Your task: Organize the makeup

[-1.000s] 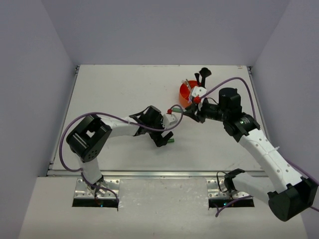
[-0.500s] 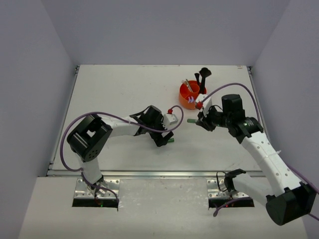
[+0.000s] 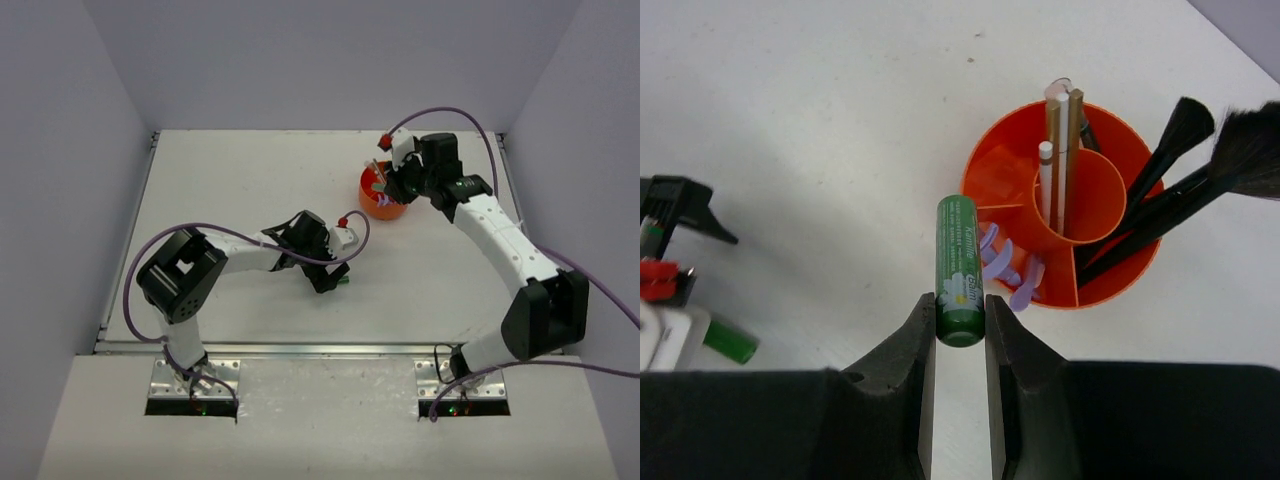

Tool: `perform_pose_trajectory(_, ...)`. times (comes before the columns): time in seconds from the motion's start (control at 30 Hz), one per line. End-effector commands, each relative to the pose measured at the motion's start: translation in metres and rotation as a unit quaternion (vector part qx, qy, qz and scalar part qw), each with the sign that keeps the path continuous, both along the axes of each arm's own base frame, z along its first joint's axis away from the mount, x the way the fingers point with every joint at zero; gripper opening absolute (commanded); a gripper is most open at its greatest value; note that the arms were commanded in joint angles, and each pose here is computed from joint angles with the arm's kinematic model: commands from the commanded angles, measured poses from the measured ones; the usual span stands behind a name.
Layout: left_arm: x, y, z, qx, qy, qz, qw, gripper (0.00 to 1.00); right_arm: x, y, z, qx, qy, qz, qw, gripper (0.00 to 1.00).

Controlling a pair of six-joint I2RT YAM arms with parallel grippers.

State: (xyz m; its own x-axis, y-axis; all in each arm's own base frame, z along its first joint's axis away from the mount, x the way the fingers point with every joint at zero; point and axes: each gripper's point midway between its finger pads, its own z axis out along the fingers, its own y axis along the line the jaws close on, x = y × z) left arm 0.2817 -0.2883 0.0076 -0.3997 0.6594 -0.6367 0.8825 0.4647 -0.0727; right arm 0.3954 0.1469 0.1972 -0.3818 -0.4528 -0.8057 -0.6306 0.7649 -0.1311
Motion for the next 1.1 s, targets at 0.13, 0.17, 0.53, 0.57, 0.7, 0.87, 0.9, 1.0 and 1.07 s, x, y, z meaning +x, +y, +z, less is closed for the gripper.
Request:
perform_pose_trajectory(0.13, -0.008, 0.000, -0.006, 0.008, 0.017, -0.006, 1.000, 1.00, 0.070, 0.006, 0.007, 0.020, -0.029, -0.065, 0.997, 0.00)
perform_pose_trajectory(0.17, -0.008, 0.001, -0.006, 0.008, 0.016, -0.006, 1.000, 1.00, 0.075, 0.008, 0.001, 0.023, -0.024, -0.068, 0.997, 0.00)
perform_pose_trajectory(0.53, -0.008, 0.001, -0.007, 0.011, 0.017, -0.006, 1.000, 1.00, 0.079, 0.014, -0.042, 0.032, 0.028, -0.081, 0.996, 0.00)
perform_pose_trajectory(0.57, -0.009, 0.001, -0.007, 0.011, 0.018, -0.007, 1.000, 1.00, 0.079, 0.015, -0.042, 0.034, 0.029, -0.079, 0.996, 0.00)
perform_pose_trajectory(0.7, -0.008, 0.001, -0.008, 0.012, 0.018, -0.006, 1.000, 1.00, 0.080, 0.016, -0.042, 0.031, 0.040, -0.079, 0.996, 0.27)
perform_pose_trajectory(0.87, -0.008, 0.001, -0.008, 0.012, 0.019, -0.007, 1.000, 1.00, 0.076, 0.018, -0.022, 0.041, 0.025, -0.070, 0.996, 0.56)
perform_pose_trajectory(0.9, -0.008, 0.002, -0.008, 0.012, 0.019, -0.006, 1.000, 1.00, 0.074, 0.019, -0.016, 0.046, 0.020, -0.067, 0.997, 0.59)
perform_pose_trajectory(1.0, -0.009, 0.001, -0.008, 0.012, 0.019, -0.008, 1.000, 1.00, 0.066, 0.018, -0.002, 0.056, 0.004, -0.066, 0.996, 0.64)
perform_pose_trajectory(1.07, -0.009, 0.001, -0.008, 0.012, 0.019, -0.011, 1.000, 1.00, 0.061, 0.017, 0.010, 0.065, -0.013, -0.065, 0.996, 0.67)
